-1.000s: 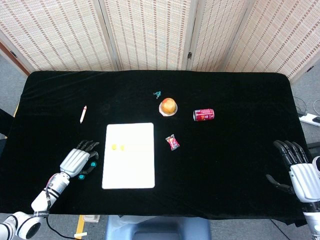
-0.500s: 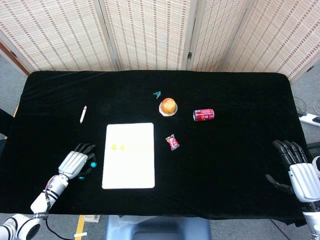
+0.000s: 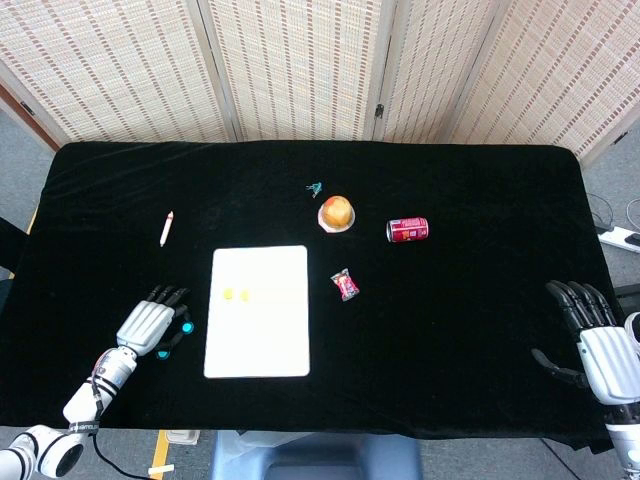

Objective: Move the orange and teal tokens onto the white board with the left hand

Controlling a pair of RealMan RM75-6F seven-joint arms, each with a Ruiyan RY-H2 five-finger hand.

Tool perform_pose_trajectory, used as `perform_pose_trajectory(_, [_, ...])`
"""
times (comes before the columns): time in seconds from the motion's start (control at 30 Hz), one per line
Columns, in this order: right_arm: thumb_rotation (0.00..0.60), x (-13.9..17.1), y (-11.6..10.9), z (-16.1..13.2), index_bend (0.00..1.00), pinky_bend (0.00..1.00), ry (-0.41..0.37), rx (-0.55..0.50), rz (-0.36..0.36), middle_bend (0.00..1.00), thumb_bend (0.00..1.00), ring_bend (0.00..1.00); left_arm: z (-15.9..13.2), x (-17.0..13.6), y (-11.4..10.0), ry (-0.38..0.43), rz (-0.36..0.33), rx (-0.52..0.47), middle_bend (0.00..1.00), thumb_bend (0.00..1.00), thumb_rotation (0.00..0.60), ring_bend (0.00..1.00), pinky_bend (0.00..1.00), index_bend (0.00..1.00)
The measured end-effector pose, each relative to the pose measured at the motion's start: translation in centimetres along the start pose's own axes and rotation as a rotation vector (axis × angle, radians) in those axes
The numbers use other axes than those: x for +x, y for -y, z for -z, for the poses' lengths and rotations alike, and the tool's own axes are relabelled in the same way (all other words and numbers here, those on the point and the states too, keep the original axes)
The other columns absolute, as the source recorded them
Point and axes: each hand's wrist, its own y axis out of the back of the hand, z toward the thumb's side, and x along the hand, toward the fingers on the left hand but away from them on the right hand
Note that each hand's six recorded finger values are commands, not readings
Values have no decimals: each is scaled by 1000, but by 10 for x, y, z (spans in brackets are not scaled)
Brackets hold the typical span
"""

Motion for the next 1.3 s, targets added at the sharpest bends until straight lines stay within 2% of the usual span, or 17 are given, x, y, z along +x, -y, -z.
perform_pose_trajectory(0.23, [600,0,0,-1,65,22,-2,0,2,112,269,22,0,2,1,-1,-4,-17,131,420,600,14,0,513])
perform_pose_trajectory(0.57, [600,0,0,-2,65,21,-3,1,0,112,269,21,-1,2,-5,9,-18,-36,131,420,600,15,0,515])
perform_pose_trajectory(0.87, [600,0,-1,-1,65,21,0,3,0,112,270,19,-8,6,-31,41,-65,-66,131,420,600,16,0,513])
perform_pose_trajectory(1.07, [600,0,0,0,65,21,3,1,0,112,270,20,-32,12,-51,111,-86,-76,131,420,600,15,0,505])
perform_pose_trajectory(1.3, [600,2,0,4,65,21,13,-1,-1,112,269,19,-72,20,-55,211,-66,-49,131,420,600,14,0,498])
